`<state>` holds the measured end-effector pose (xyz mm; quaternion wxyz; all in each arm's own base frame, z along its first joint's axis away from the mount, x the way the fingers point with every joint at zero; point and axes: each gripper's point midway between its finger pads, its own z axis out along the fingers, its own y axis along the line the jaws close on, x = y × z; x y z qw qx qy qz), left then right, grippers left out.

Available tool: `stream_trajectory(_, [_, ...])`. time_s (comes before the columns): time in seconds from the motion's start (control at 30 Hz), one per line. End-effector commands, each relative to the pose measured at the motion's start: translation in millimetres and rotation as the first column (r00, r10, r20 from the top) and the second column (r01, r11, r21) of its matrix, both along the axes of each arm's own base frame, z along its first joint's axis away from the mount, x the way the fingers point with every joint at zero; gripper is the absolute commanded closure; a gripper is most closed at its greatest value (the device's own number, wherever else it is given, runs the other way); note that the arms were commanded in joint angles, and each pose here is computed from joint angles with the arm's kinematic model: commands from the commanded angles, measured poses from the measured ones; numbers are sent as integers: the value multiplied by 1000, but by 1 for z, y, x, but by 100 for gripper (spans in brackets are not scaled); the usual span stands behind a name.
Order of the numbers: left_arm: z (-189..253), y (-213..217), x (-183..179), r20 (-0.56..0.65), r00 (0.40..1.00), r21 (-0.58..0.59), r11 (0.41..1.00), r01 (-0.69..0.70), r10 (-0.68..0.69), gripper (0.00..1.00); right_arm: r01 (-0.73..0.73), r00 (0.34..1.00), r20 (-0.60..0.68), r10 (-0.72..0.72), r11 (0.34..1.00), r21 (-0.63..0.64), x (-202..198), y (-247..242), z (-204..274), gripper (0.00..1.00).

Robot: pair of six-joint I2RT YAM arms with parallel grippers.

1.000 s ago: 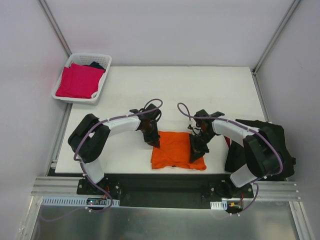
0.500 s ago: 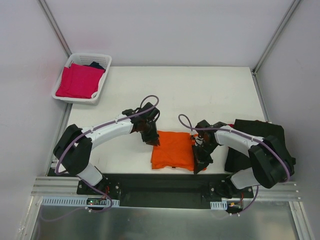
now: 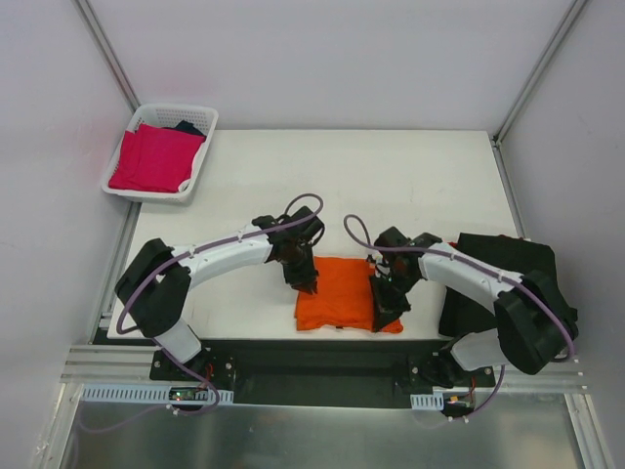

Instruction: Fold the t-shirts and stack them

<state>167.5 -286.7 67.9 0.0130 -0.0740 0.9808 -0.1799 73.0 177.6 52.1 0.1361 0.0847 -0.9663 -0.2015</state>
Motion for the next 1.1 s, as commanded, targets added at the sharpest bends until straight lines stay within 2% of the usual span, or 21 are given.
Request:
stream_trajectory(0.0, [44,-12,19,95,995,-38,999,15,-12,83,-23,993,116,18,999,42,25,8,65,99])
stream_trajectory(0.03, [57,-18,24,116,993,-61,998,23,-16,83,-27,987,158,16,997,67,36,13,86,99])
stream_trajectory(0.1, [71,-24,26,127,992,-90,995,35,-23,83,-21,991,131,14,999,50,35,7,102,99])
stream_trajectory(0.13, [75,-26,27,131,991,-98,994,40,-27,82,-31,985,171,17,997,77,44,10,117,99])
stream_trajectory(0.23, [79,-29,33,150,988,-91,994,56,-42,81,-22,982,190,12,999,48,56,-2,120,99])
stream_trajectory(0.33, [77,-33,36,139,988,-80,994,72,-60,82,82,964,257,-65,995,-56,82,-33,111,99])
stream_trajectory(0.43, [75,-38,38,129,989,-79,993,86,-75,83,273,905,380,-191,946,-174,112,-82,108,99])
stream_trajectory(0.5, [71,-40,40,123,988,-73,993,98,-89,83,432,837,474,-273,862,-265,130,-122,111,99])
stream_trajectory(0.57, [63,-44,42,107,989,-64,992,110,-103,86,537,781,515,-354,802,-261,137,-142,116,99])
stream_trajectory(0.63, [65,-54,49,116,986,-75,989,130,-120,89,567,758,515,-400,795,-218,141,-142,116,99])
stream_trajectory(0.73, [52,-74,56,93,982,-80,982,173,-166,100,541,787,456,-416,820,-185,136,-132,108,99])
stream_trajectory(0.9, [16,-91,36,16,970,-48,968,244,-244,100,515,806,443,-392,834,-198,129,-133,103,99])
stream_trajectory(1.07, [-16,-84,18,-46,963,-5,964,266,-266,100,498,826,415,-382,839,-218,122,-134,95,99])
